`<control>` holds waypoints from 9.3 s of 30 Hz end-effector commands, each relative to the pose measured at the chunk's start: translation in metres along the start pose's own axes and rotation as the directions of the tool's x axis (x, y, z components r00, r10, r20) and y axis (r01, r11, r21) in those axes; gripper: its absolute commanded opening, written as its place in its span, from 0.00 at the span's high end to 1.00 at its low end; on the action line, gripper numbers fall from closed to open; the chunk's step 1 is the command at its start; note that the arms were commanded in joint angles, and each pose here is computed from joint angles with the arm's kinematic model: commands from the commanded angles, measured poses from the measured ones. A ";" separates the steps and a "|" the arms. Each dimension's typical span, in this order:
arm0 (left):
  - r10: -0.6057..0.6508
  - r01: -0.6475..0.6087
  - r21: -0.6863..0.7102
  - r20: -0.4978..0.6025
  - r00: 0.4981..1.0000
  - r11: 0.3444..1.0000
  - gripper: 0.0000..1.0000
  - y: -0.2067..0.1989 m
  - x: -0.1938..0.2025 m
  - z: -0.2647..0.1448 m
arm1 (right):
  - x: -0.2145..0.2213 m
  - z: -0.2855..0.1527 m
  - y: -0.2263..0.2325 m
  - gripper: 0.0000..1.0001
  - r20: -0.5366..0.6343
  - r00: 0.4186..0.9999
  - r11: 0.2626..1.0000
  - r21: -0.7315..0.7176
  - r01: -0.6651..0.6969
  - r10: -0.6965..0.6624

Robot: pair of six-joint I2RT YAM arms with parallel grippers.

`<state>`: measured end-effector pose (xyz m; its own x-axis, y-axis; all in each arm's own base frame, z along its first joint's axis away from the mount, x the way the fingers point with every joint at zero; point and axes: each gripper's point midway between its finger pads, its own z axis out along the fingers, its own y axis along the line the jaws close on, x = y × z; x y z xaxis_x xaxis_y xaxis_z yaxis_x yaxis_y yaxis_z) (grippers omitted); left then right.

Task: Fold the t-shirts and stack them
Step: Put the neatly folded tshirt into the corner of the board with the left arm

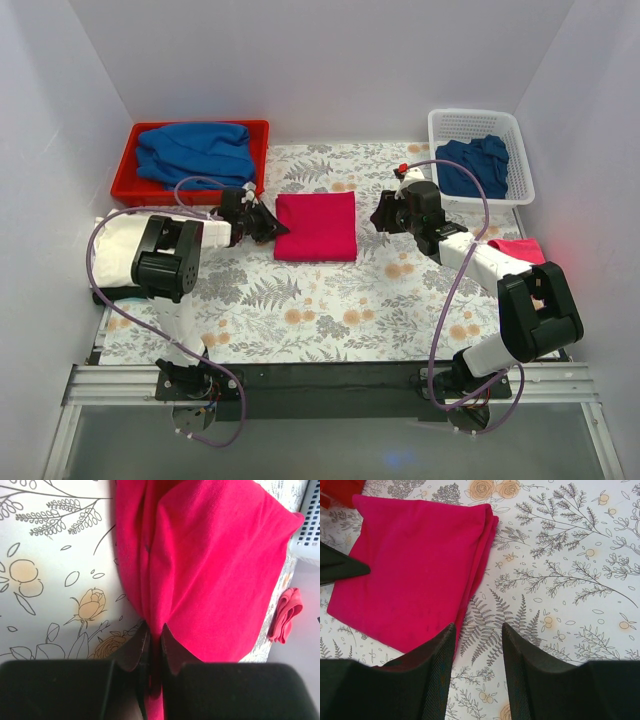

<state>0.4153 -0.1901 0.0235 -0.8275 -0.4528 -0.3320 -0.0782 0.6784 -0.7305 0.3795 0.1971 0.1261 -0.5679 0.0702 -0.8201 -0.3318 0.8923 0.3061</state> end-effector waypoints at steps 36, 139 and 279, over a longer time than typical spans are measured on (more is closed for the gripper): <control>0.444 0.002 -0.903 0.213 0.870 0.429 1.00 0.012 -0.108 -0.279 | -0.002 -0.030 0.040 0.55 0.052 0.998 0.984 -0.174 -0.031 0.040; -0.013 0.443 -0.715 0.520 0.854 0.541 0.13 0.158 -0.132 -0.263 | 0.030 -0.005 0.047 0.58 -0.057 0.997 0.975 -0.211 -0.071 0.060; 0.299 0.203 -0.713 0.511 0.806 0.671 0.07 0.086 -0.081 -0.134 | 0.058 -0.019 0.027 0.58 -0.072 0.995 0.988 -0.135 -0.072 0.063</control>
<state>0.3879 -0.0165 0.0504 -0.4472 -0.4625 -0.7655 -0.6179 0.7786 -0.1095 0.3149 0.2120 0.0757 -0.6880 0.0770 -0.7216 -0.3575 0.8294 0.4293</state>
